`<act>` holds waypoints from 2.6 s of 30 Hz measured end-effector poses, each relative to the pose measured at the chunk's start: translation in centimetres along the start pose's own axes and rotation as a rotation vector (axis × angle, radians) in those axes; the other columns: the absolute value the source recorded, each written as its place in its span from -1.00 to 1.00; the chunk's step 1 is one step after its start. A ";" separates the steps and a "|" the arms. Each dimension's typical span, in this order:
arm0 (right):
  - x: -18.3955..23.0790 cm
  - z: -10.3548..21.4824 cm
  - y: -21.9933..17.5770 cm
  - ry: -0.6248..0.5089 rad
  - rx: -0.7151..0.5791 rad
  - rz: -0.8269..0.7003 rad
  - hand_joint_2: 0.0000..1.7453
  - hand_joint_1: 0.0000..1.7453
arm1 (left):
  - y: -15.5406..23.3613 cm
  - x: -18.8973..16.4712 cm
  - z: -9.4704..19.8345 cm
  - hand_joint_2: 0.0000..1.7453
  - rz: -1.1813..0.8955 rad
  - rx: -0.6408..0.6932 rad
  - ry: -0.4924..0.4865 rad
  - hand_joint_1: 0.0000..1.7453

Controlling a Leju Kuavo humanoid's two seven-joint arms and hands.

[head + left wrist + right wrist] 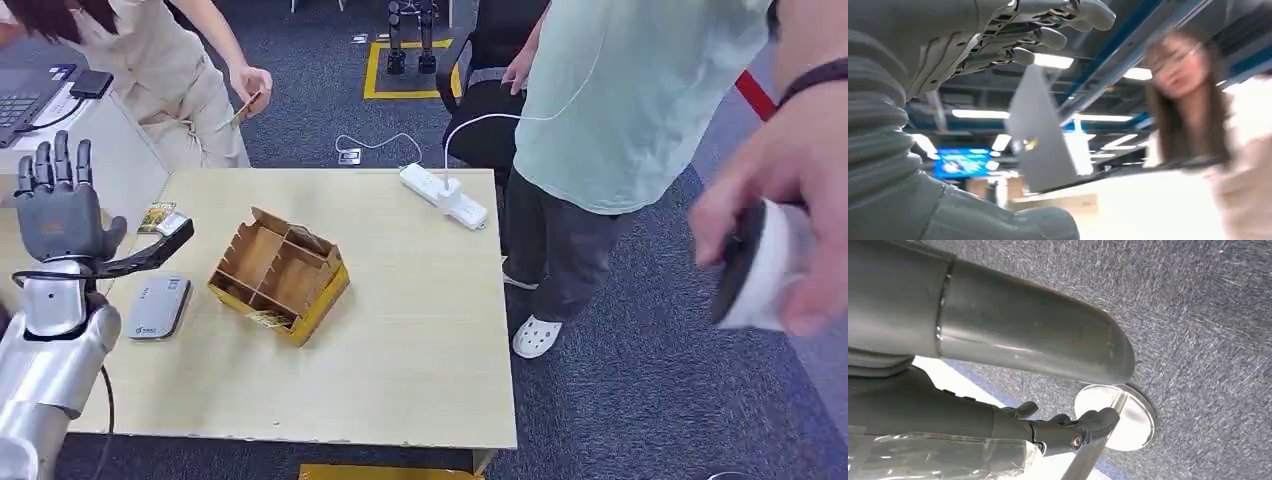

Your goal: Pass the card to the sensor for recognition and then transmit it.

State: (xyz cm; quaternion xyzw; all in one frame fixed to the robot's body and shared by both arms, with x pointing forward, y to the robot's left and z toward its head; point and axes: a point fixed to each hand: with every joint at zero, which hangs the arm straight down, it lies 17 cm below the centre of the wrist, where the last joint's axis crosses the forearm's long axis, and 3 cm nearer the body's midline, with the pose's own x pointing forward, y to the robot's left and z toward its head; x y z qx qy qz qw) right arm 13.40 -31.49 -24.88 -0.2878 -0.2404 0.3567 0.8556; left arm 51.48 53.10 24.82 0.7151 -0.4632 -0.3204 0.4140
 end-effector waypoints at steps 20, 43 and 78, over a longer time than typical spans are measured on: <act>-2.0 0.5 0.4 0.075 -0.001 -0.039 -1.00 -1.00 | -5.0 -33.4 17.5 1.00 -0.191 -0.245 0.550 -1.00; -5.2 2.3 2.8 0.248 0.045 -0.163 -1.00 -1.00 | -12.3 -28.0 52.2 1.00 -0.107 -0.699 1.067 -1.00; -4.2 4.1 8.0 0.318 0.331 -0.563 -1.00 -1.00 | -24.7 -0.6 59.0 1.00 0.686 -1.155 1.035 -1.00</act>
